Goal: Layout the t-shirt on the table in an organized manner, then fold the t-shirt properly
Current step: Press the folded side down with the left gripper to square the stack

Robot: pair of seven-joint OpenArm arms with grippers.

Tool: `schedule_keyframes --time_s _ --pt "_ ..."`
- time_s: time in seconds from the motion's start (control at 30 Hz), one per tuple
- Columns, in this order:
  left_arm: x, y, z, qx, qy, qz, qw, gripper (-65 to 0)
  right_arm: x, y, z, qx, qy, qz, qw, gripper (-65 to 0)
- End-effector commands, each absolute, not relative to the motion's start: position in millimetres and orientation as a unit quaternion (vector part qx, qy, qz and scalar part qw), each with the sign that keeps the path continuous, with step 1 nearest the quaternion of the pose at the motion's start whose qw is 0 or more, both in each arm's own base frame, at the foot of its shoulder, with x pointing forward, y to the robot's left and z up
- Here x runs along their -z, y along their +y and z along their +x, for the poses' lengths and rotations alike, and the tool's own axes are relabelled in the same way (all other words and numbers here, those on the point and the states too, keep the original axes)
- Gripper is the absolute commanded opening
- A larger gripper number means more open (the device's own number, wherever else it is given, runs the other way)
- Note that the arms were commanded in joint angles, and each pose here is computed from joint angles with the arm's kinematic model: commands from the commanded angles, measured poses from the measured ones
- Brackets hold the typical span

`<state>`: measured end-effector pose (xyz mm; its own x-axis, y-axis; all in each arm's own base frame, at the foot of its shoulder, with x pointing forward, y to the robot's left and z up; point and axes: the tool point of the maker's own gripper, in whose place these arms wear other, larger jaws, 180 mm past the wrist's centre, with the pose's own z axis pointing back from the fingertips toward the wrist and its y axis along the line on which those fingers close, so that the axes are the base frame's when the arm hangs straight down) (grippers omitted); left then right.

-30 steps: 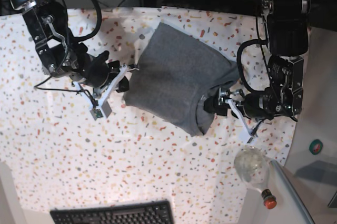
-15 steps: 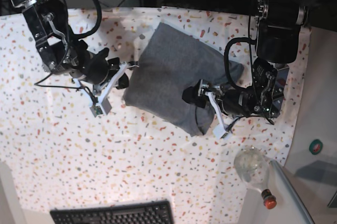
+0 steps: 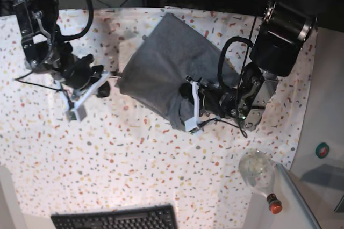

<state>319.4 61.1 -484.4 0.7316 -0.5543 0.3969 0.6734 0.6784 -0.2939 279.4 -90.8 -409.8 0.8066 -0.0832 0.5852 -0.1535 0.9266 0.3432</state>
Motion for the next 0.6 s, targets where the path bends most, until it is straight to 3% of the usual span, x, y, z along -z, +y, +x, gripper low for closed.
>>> schedule_keyframes --time_s 0.0,0.17,0.33,0.57 --pt "478 67 335 0.377 -0.142 -0.171 0.899 -65.0 393 -99 290 -0.012 -0.34 0.189 0.921 -65.0" --pt "483 43 341 0.51 -0.141 -0.084 0.845 -65.0 373 -159 294 0.062 -0.392 0.148 0.906 -65.0" --pt "486 5 337 0.568 -0.15 -0.058 0.807 -65.0 373 -202 285 0.11 -0.409 0.112 0.899 -65.0" --pt "480 -36 333 0.602 -0.164 -0.054 0.779 -65.0 372 -219 282 0.127 -0.412 0.098 0.897 -65.0"
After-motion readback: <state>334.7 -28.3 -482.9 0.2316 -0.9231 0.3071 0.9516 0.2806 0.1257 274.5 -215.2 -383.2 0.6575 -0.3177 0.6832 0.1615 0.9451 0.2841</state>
